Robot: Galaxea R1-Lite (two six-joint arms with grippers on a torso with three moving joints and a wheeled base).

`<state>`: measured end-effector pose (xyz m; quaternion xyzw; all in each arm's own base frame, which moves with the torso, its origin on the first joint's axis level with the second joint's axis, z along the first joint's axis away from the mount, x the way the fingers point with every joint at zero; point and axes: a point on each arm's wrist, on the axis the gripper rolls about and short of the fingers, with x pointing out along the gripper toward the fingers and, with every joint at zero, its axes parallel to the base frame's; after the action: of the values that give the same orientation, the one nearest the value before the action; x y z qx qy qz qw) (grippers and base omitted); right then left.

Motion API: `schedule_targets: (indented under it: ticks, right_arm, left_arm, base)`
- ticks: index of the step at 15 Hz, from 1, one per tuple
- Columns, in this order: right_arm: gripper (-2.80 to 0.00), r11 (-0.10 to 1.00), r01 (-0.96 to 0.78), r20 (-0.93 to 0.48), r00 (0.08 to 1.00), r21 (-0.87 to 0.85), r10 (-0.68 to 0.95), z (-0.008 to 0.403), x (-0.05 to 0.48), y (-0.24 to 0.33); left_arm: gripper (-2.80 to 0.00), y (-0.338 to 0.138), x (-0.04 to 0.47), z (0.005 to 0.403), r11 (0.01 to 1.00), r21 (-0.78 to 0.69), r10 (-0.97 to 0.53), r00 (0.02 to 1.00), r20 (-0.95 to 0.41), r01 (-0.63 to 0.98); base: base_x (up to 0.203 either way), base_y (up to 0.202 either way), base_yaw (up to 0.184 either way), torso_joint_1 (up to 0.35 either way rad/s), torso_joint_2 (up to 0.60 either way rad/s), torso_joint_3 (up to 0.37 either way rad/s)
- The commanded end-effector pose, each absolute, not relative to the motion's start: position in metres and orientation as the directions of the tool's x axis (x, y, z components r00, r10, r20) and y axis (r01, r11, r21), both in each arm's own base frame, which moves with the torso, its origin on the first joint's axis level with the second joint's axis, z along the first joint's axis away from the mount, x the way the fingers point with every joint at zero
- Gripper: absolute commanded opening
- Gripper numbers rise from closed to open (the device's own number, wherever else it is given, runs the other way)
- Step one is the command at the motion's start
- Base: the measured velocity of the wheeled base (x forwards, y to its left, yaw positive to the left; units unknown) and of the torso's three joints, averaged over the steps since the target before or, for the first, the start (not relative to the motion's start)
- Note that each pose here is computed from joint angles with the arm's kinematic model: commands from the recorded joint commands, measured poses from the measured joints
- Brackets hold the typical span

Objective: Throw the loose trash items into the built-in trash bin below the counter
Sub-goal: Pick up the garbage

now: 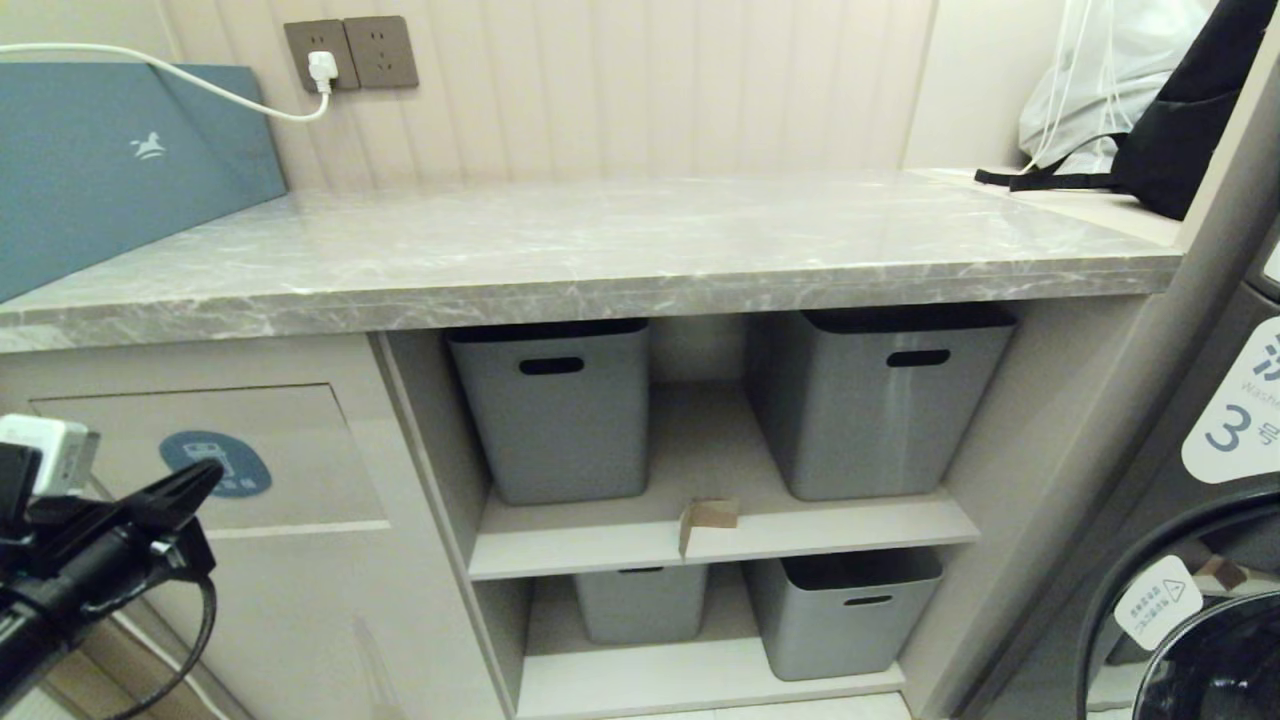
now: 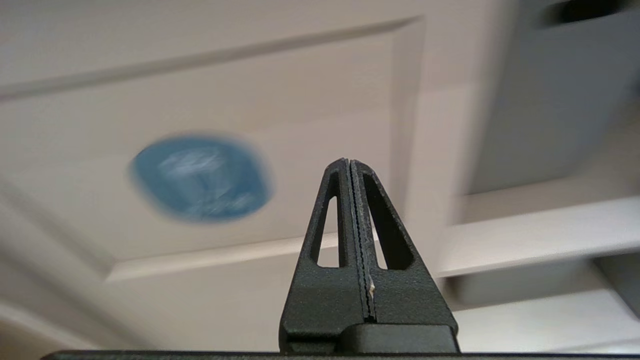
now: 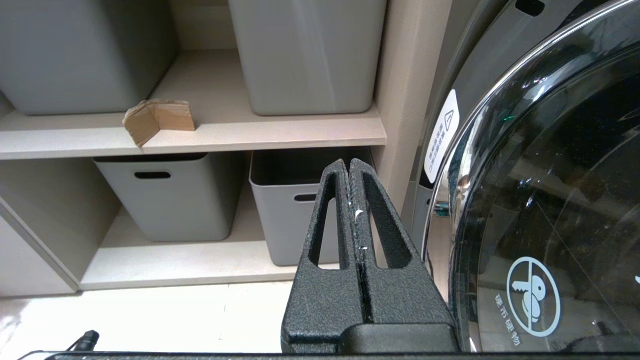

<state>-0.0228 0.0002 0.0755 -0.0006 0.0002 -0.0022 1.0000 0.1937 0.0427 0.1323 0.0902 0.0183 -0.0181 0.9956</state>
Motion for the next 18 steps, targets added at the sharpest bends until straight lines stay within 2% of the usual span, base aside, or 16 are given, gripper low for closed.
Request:
schedule_targets:
  ticks: [1,6,10,16,18]
  right_arm:
    - [-2.8,1.0,0.004,0.0,1.0,-0.002,-0.004,0.075,-0.023,0.0]
    - [-2.8,1.0,0.004,0.0,1.0,-0.002,-0.004,0.075,-0.023,0.0]
    - [-2.8,1.0,0.004,0.0,1.0,-0.002,-0.004,0.075,-0.023,0.0]
    - [-2.8,1.0,0.005,0.0,1.0,-0.002,-0.005,0.075,-0.023,0.0]
    - [-2.8,1.0,0.004,0.0,1.0,-0.002,-0.004,0.075,-0.023,0.0]
  left_arm:
    - [-2.8,0.026,0.171,0.154,0.974,0.209,-0.097,0.994,0.058,0.083]
    - [-2.8,0.006,0.141,0.147,0.962,0.188,-0.196,0.98,-0.024,0.197]
    - [-2.8,-0.024,0.126,0.145,0.915,0.18,-0.354,0.933,-0.069,0.36]
    - [-2.8,-0.034,0.133,0.152,0.938,0.166,-0.295,0.952,-0.081,0.305]
    - [-2.8,-0.029,0.121,0.158,0.954,0.177,-0.243,0.97,-0.024,0.243]
  base:
    - [0.0,0.0,0.0,0.0,0.0,0.0]
    - [0.0,0.0,0.0,0.0,0.0,0.0]
    - [0.0,0.0,0.0,0.0,0.0,0.0]
    - [0.0,0.0,0.0,0.0,0.0,0.0]
    - [0.0,0.0,0.0,0.0,0.0,0.0]
